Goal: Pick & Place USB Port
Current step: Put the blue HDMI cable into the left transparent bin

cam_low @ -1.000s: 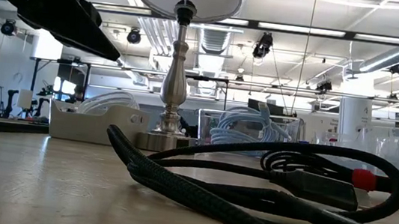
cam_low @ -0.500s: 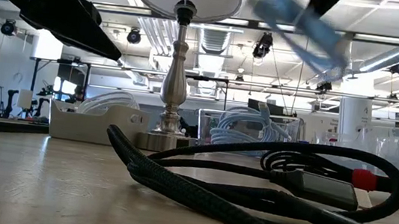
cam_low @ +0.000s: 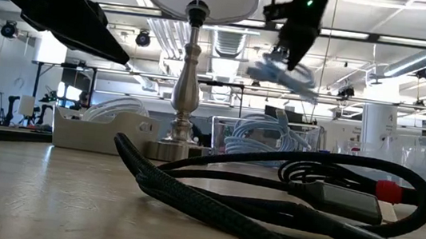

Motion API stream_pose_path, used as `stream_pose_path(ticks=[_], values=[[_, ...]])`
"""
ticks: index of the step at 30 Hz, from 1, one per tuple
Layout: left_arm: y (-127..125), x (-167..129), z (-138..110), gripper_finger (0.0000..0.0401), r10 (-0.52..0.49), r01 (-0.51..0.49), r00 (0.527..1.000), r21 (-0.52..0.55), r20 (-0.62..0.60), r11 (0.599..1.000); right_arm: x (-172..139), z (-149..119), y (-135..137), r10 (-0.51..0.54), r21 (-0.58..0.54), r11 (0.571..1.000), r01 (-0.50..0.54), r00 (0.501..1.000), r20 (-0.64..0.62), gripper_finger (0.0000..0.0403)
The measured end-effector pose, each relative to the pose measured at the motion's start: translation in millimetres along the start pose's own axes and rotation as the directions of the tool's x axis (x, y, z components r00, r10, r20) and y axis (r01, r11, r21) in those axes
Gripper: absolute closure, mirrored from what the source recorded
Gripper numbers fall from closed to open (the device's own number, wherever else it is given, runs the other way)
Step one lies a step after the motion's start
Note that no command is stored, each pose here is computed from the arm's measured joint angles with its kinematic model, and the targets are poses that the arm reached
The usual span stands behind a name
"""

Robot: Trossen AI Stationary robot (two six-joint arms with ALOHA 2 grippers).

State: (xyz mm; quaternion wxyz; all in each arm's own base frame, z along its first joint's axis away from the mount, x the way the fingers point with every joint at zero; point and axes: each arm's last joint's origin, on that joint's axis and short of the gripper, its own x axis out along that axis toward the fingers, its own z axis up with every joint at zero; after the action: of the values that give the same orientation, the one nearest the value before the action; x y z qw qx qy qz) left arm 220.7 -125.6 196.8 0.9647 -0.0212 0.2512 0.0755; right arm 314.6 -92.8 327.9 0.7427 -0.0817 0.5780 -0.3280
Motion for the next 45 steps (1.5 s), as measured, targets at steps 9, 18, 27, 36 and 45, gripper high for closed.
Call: stream_pose_path(ticks=[9, 18, 27, 36, 45], values=[[0, 0, 0, 0.0256, 0.000, 0.000, 1.000, -0.007, 0.000, 1.000, 53, 6, -55, 0.147, 0.092, 0.984, -0.153, 0.987, 0.067, 0.0390], [0, 0, 0, 0.0256, 0.000, 0.000, 1.000, -0.034, 0.000, 0.999, 55, 3, -48, 0.239, 0.059, 0.969, -0.242, 0.970, 0.055, 0.0390], [0, 0, 0, 0.0256, 0.000, 0.000, 1.000, -0.056, 0.000, 0.998, 76, -12, -46, 0.147, 0.120, 0.983, -0.140, 0.988, -0.051, 0.0390], [0, 0, 0, 0.0256, 0.000, 0.000, 1.000, -0.084, 0.000, 0.996, 97, -21, -57, 0.224, 0.182, 0.960, -0.211, 0.973, -0.053, 0.0390], [0, 0, 0, 0.0256, 0.000, 0.000, 1.000, -0.100, 0.000, 0.995, 129, -32, -50, 0.248, 0.225, 0.943, -0.245, 0.969, 0.016, 0.0389]])
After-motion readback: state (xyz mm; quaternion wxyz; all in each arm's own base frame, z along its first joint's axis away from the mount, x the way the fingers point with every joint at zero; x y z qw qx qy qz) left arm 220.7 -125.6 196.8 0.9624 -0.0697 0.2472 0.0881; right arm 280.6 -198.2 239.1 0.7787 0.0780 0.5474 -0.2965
